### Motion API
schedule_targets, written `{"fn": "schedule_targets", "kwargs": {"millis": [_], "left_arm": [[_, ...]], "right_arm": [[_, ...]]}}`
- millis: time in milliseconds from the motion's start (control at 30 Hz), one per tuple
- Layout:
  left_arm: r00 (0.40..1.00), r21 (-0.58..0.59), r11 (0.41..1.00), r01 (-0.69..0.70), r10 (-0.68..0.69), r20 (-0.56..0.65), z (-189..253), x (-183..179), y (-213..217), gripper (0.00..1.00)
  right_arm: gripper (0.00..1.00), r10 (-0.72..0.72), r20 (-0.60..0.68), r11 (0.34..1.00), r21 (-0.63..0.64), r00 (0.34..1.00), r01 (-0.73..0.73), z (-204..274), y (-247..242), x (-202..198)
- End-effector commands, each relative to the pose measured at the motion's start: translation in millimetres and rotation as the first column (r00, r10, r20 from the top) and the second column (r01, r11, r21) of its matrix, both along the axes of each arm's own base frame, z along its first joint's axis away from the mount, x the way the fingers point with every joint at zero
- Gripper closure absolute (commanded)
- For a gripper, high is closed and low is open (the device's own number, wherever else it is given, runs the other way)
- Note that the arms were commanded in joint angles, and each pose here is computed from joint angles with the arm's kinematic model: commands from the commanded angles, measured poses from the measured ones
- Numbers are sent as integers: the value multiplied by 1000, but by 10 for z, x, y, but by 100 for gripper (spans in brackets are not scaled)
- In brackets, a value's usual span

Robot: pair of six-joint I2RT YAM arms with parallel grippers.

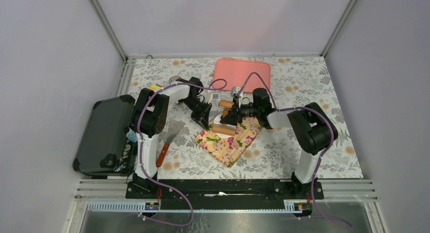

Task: Roll out the dumpling wrappers from the dough
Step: Flatten out the dough on the work surface.

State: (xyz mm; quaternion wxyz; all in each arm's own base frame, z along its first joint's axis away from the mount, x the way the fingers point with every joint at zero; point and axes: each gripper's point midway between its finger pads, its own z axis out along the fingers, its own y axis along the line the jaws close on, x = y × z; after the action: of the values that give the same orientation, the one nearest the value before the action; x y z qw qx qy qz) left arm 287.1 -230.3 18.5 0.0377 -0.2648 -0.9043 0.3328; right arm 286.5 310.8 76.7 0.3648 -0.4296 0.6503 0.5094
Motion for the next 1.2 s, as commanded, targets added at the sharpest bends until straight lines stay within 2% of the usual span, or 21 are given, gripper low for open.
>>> {"fn": "schedule_targets", "kwargs": {"millis": [0,133,333,467,633,767,867,1167], "left_arm": [[1000,121,993,4,-3,-10,-336,0,201,100],[1000,123,992,3,-2,-11,-342,-2,204,100],[1000,125,992,0,0,-7,-341,8,204,100],[1000,126,992,-2,3,-4,-342,11,205,100],[1000,125,992,-4,4,2,-337,16,205,100],[1000,124,992,-6,6,2,-334,18,201,100],[1000,124,992,-7,7,2,-335,16,207,100],[1000,134,991,-20,19,9,-350,38,219,100]], "right_arm": [[100,25,-393,972,-207,919,-115,-873,-262,-843],[100,68,-378,976,-165,923,-139,-792,-244,-886],[100,109,-267,991,-50,958,-127,-515,-177,-806],[100,74,-200,996,64,977,-62,-119,-146,-582],[100,-45,-136,985,157,990,67,383,-185,-115],[100,-117,-155,963,224,981,150,590,-228,87],[100,-180,-182,952,217,967,218,499,-251,163],[100,-242,-226,955,118,944,273,89,-316,115]]}}
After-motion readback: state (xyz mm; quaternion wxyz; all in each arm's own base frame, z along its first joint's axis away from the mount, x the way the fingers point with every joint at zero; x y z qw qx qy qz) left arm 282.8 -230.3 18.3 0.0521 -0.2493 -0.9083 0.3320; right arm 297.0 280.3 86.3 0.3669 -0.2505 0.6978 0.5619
